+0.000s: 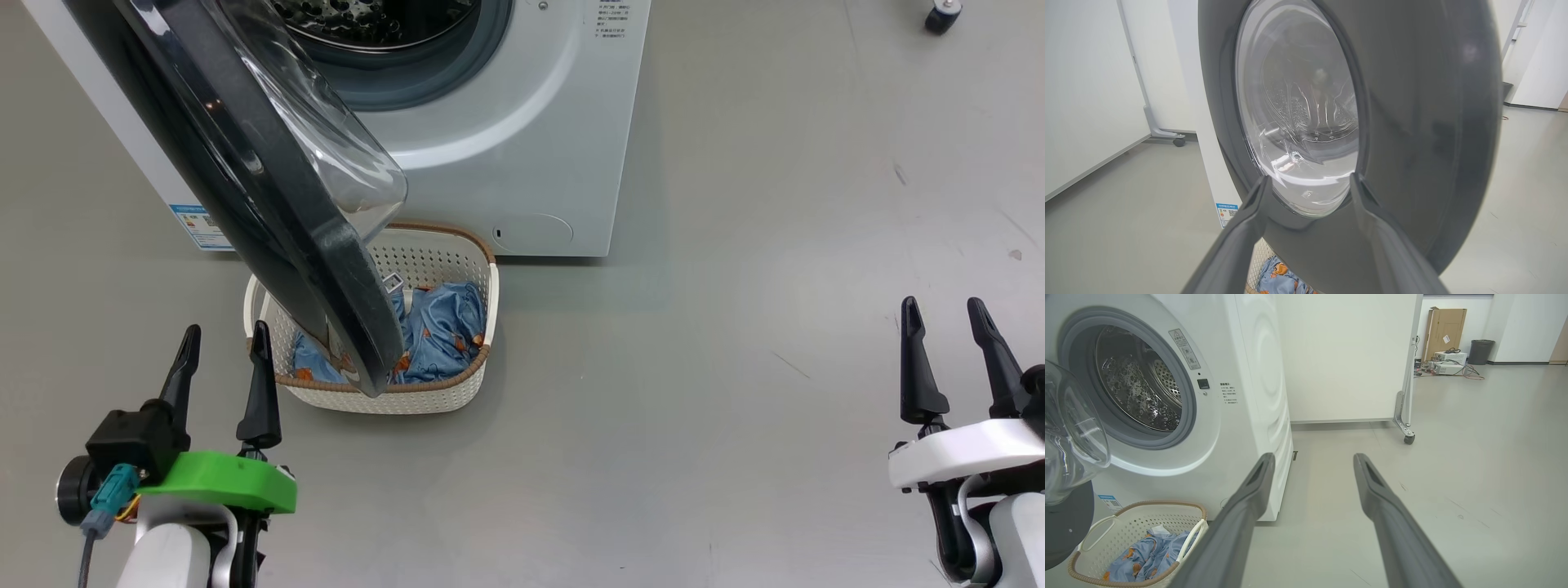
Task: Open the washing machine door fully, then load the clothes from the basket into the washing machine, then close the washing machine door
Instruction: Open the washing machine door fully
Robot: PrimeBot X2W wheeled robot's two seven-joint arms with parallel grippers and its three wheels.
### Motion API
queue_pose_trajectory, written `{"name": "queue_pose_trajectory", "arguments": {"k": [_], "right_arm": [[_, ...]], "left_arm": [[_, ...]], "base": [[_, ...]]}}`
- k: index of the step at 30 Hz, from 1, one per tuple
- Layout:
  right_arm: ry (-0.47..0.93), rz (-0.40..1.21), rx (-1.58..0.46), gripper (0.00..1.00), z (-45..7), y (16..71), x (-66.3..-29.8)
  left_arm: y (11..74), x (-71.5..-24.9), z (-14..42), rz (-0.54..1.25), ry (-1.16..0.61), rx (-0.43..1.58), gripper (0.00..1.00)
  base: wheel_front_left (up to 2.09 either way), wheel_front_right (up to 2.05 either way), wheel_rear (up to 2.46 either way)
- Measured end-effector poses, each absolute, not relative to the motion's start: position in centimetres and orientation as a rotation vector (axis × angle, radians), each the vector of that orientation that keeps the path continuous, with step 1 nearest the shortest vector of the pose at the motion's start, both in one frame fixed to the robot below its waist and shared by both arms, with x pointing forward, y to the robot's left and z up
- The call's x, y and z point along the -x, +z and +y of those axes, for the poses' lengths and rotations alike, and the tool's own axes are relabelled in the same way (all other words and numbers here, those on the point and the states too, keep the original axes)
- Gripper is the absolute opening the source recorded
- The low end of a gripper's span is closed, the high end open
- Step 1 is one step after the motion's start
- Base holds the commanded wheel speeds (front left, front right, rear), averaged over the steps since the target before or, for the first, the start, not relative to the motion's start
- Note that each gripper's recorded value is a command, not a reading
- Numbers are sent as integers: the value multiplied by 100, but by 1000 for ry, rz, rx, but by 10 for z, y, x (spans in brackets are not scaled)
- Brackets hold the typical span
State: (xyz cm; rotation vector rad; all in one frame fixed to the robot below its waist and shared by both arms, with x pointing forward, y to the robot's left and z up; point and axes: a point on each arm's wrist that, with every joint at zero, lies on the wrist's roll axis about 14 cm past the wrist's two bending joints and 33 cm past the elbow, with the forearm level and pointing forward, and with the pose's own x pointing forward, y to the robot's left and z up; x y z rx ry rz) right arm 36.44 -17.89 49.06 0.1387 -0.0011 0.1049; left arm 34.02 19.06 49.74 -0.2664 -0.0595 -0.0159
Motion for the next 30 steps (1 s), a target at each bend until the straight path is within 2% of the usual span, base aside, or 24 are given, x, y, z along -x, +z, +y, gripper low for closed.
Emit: {"name": "queue_pose_trajectory", "arguments": {"k": [30], "right_arm": [[123, 5, -152, 100, -172, 486, -360]], "left_arm": [[501, -337, 191, -71, -17, 241, 100]], "base": [[0, 0, 0]]}}
